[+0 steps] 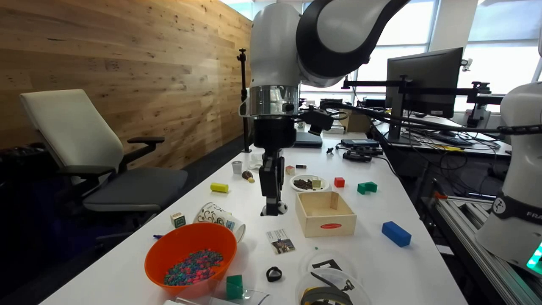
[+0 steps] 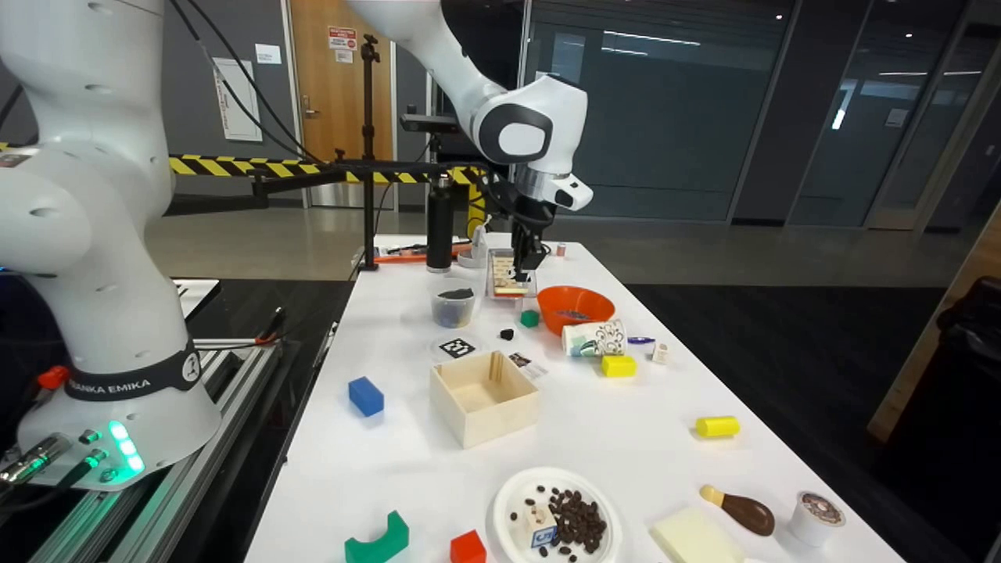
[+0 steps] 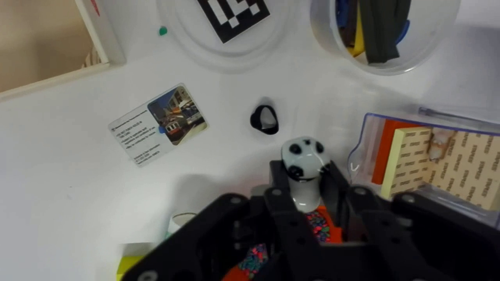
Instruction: Put the brown object and panda in the white container on the left then close the container.
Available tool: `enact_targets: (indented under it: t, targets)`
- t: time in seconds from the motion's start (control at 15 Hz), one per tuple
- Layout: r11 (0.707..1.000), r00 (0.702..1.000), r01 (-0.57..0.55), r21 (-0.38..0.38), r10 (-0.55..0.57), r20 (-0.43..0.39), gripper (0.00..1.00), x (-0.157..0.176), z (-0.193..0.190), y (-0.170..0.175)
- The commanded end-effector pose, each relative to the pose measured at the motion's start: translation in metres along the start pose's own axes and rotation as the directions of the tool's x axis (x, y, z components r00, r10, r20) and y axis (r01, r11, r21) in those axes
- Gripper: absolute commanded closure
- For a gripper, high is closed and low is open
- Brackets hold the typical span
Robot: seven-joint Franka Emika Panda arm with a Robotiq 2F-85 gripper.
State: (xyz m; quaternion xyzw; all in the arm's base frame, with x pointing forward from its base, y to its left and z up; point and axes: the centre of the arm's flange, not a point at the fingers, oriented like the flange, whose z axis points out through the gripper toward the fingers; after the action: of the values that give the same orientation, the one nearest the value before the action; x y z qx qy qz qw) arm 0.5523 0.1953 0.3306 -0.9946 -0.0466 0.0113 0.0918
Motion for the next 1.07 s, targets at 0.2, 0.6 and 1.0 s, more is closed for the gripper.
enact_targets:
  t: [0.2, 0.6, 1.0]
  targets:
    - [0.991, 0.993, 0.112, 0.078, -0.114, 0.016, 0.93, 0.002, 0.016, -0.031]
    - [0.967, 0.976, 0.211, 0.145, -0.216, 0.013, 0.93, 0.009, 0.043, -0.073]
    - [0.942, 0.963, 0.264, 0.208, -0.246, -0.108, 0.93, 0.021, 0.056, -0.104]
